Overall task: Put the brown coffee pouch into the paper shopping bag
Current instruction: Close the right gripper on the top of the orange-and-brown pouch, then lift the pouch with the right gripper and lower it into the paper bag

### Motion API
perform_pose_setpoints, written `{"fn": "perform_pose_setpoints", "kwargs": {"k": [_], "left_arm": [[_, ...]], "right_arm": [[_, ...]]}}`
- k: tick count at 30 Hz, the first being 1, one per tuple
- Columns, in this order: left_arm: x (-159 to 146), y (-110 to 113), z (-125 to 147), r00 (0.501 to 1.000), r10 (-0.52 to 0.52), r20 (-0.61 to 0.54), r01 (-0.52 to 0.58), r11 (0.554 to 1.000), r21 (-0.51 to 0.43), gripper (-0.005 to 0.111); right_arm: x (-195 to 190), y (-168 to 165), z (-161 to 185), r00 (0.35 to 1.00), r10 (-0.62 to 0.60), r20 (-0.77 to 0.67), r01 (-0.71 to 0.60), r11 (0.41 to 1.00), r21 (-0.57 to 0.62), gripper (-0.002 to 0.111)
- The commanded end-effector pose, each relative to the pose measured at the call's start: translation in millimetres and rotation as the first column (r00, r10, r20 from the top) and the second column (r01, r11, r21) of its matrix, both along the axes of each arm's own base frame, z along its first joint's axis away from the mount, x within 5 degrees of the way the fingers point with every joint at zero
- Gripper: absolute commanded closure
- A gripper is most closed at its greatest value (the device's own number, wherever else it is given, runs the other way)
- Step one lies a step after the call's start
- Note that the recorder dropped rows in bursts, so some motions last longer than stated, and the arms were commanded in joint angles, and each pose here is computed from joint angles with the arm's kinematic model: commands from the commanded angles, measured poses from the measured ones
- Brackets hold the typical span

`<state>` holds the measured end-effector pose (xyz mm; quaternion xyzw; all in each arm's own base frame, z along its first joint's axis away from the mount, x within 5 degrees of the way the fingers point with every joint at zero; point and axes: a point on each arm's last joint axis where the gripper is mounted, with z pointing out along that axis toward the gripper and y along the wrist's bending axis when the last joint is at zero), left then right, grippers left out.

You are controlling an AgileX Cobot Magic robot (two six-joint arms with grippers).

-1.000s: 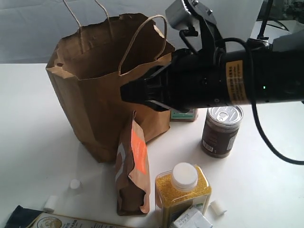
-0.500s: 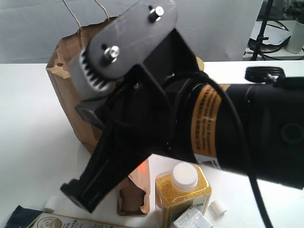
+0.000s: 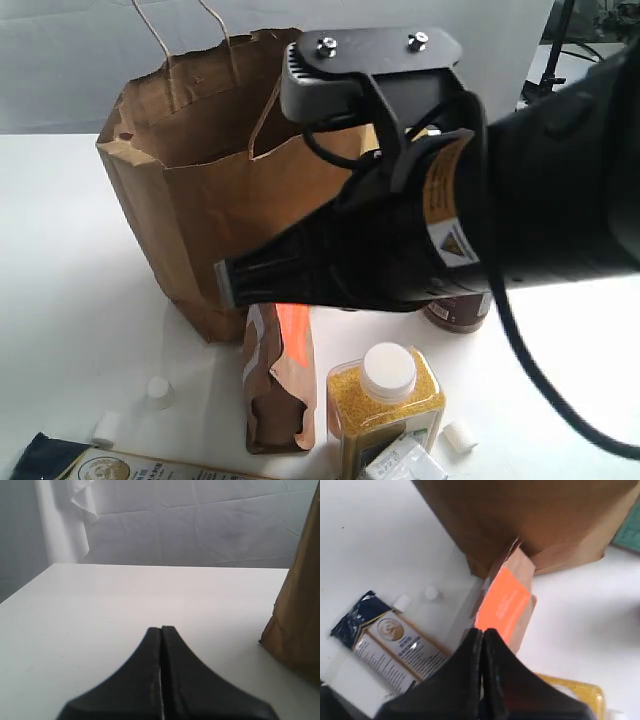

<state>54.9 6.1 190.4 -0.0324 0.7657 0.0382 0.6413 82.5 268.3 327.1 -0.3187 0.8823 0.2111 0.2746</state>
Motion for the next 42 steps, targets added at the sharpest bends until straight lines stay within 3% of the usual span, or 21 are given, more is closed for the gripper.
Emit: {"fn": "perform_pose_setpoints", "kwargs": {"k": [1, 4, 10, 12, 17, 26, 29, 32, 33, 42], "left_arm": [[-0.1, 0.3, -0.6, 1.000, 0.004, 0.004, -0.004, 1.000, 0.002, 0.107], [-0.1, 0.3, -0.6, 1.000, 0.004, 0.004, -0.004, 1.000, 0.002, 0.107], [-0.1, 0.3, -0.6, 1.000, 0.004, 0.004, -0.004, 1.000, 0.002, 0.107], [-0.1, 0.3, -0.6, 1.000, 0.004, 0.004, -0.004, 1.000, 0.002, 0.107], [-0.1, 0.3, -0.6, 1.000, 0.004, 0.004, -0.004, 1.000, 0.002, 0.107], [-0.1, 0.3, -0.6, 1.000, 0.004, 0.004, -0.004, 1.000, 0.002, 0.107], [-0.1, 0.3, -0.6, 1.000, 0.004, 0.004, -0.004, 1.000, 0.002, 0.107], [-0.1, 0.3, -0.6, 1.000, 0.004, 0.004, -0.004, 1.000, 0.002, 0.107], [-0.1, 0.3, -0.6, 1.000, 0.004, 0.004, -0.004, 1.000, 0.002, 0.107], [-0.1, 0.3, -0.6, 1.000, 0.004, 0.004, -0.004, 1.000, 0.002, 0.107]], "right_arm": [[5.7, 20.5, -4.5, 0.992, 0.033, -0.123, -0.039, 0.998, -0.041, 0.107], [17.5, 33.6, -16.4, 0.981, -0.024, -0.191, 0.002, 0.994, -0.112, 0.095], [38.0, 52.1, -31.9, 0.959, -0.136, -0.247, 0.082, 0.972, -0.220, 0.055], [46.2, 57.5, -35.5, 0.955, -0.172, -0.240, 0.112, 0.963, -0.244, 0.050], [54.9, 74.1, -50.8, 0.955, -0.176, -0.237, 0.114, 0.961, -0.253, 0.050], [61.7, 93.5, -100.6, 0.946, -0.196, -0.258, 0.101, 0.935, -0.340, 0.054], [62.5, 95.4, -105.2, 0.946, -0.195, -0.257, 0.100, 0.934, -0.343, 0.075], [63.2, 96.3, -103.3, 0.950, -0.189, -0.250, 0.103, 0.941, -0.322, 0.105], [62.8, 96.3, -101.1, 0.948, -0.190, -0.253, 0.106, 0.944, -0.311, 0.108], [34.6, 89.8, -55.2, 0.954, -0.118, -0.274, 0.066, 0.979, -0.194, 0.108]]}}
